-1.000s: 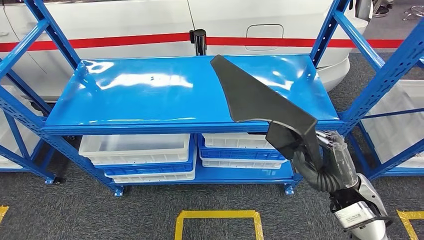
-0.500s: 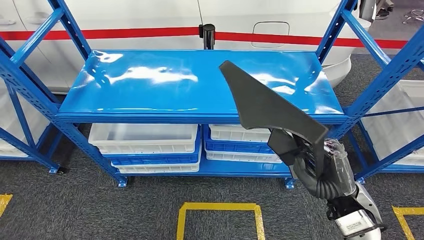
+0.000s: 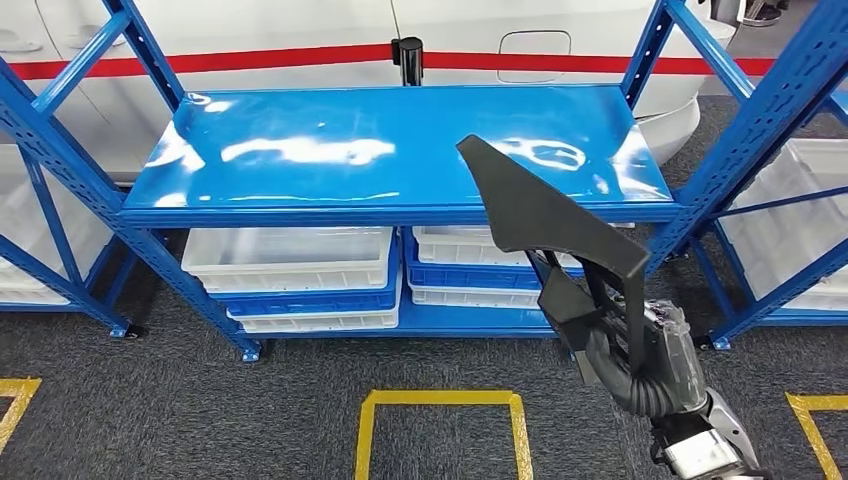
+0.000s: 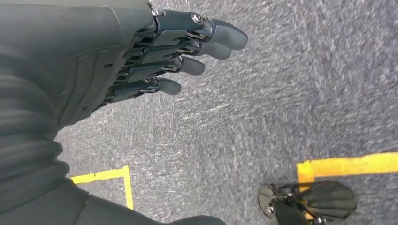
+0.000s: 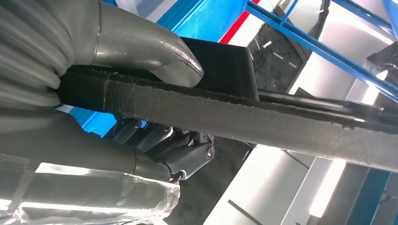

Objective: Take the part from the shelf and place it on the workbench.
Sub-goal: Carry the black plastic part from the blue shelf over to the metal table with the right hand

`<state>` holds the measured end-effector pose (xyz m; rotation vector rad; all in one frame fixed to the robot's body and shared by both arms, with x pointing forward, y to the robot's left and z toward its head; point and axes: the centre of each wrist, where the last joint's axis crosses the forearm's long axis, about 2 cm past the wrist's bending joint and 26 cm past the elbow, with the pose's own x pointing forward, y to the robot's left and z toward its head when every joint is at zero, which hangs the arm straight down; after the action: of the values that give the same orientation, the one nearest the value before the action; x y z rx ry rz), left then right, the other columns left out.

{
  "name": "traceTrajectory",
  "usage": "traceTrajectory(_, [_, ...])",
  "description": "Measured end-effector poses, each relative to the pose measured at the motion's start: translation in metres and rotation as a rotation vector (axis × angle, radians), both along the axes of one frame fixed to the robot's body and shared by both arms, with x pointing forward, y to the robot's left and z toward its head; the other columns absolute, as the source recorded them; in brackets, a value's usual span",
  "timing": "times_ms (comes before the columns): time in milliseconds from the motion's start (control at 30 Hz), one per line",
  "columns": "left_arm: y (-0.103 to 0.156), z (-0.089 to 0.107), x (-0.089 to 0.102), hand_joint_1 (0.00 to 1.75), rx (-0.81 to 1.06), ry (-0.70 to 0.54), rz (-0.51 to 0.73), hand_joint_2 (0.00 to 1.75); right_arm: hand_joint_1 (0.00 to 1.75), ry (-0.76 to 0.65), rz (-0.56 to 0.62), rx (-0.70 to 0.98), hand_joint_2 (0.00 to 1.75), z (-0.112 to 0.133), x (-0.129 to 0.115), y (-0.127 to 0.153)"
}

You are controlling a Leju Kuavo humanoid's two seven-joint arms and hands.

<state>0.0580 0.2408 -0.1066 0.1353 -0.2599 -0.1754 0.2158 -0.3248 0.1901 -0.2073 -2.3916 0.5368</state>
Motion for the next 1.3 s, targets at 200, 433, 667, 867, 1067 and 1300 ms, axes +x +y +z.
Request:
traceTrajectory(200, [0.000,0.000,0.000,0.00,0.002,0.004,-0.002,1.75,1.75,0.011,-0.005,0.012,1.75,-0.003,-0.002,0.003])
traceTrajectory(433, [-0.001,0.000,0.001,0.00,0.002,0.003,-0.002,1.75,1.75,0.012,-0.014,0.014,1.75,-0.003,-0.003,0.005])
traceTrajectory(667, [-0.004,0.001,0.000,0.00,0.005,-0.002,-0.003,1.75,1.75,0.016,-0.037,-0.014,1.75,-0.006,-0.006,0.000])
traceTrajectory(867, [-0.004,0.000,-0.001,0.00,0.020,-0.012,-0.001,1.75,1.75,0.017,-0.060,-0.040,1.75,-0.005,-0.009,-0.013])
traceTrajectory(1067, [-0.001,0.000,-0.003,0.00,0.038,-0.024,0.014,1.75,1.75,0.012,-0.066,-0.045,1.75,-0.003,-0.006,-0.019])
traceTrajectory(1300, [0.004,0.000,-0.004,0.00,0.085,-0.034,0.025,1.75,1.75,0.018,-0.101,-0.048,1.75,-0.003,-0.004,-0.026])
